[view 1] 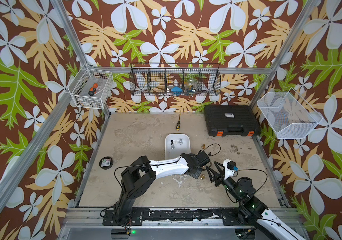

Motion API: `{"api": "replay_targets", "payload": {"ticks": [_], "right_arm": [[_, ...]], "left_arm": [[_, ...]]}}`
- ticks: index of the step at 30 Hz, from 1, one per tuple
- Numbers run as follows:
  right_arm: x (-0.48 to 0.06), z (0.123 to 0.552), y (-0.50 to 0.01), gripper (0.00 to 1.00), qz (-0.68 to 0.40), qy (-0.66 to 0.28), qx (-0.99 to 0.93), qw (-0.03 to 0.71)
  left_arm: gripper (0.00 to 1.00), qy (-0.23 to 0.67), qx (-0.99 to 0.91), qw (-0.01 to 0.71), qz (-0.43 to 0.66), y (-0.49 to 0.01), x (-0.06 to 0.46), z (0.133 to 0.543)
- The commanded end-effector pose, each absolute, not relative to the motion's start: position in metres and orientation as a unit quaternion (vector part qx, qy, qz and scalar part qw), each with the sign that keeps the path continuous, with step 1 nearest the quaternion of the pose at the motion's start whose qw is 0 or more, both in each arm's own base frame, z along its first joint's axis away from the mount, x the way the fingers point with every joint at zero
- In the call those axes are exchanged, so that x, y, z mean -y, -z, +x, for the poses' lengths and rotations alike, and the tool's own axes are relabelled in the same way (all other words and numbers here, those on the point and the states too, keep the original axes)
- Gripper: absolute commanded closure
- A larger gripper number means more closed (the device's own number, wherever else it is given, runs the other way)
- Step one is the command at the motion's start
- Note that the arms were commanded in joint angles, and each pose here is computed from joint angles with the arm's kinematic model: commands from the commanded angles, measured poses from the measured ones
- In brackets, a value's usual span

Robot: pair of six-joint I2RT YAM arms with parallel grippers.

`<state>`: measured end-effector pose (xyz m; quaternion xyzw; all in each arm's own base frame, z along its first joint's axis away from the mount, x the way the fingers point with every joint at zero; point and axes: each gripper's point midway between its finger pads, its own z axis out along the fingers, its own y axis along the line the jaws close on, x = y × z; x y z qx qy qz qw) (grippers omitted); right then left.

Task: Put the chess pieces into the storage box
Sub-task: Pick up the chess piece at the center of the board.

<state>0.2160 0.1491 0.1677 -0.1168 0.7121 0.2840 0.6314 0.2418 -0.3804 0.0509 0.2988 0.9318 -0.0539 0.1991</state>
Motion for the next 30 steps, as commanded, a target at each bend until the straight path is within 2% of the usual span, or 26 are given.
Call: {"api": "replay_targets", "payload": {"ticks": [1,13,30], "right_arm": [[-0.1503,0.2149,-0.1674,0.34,-0.122,-0.286,-0.710,0.632],[-0.1509,0.2145,-0.1673,0.34,-0.123,-0.287,-0.710,0.631],[-0.1506,0.2146,-0.1681,0.34,-0.123,-0.286,-0.709,0.633]], "left_arm": [[0.73,0.050,-0.928,0.211,0.302,-0.0535,0.3818,0.2470],[0.76,0.049,-0.929,0.208,0.302,-0.0459,0.3802,0.2507],[0.89,0.056,-0.928,0.212,0.301,-0.0527,0.3783,0.2499]]}}
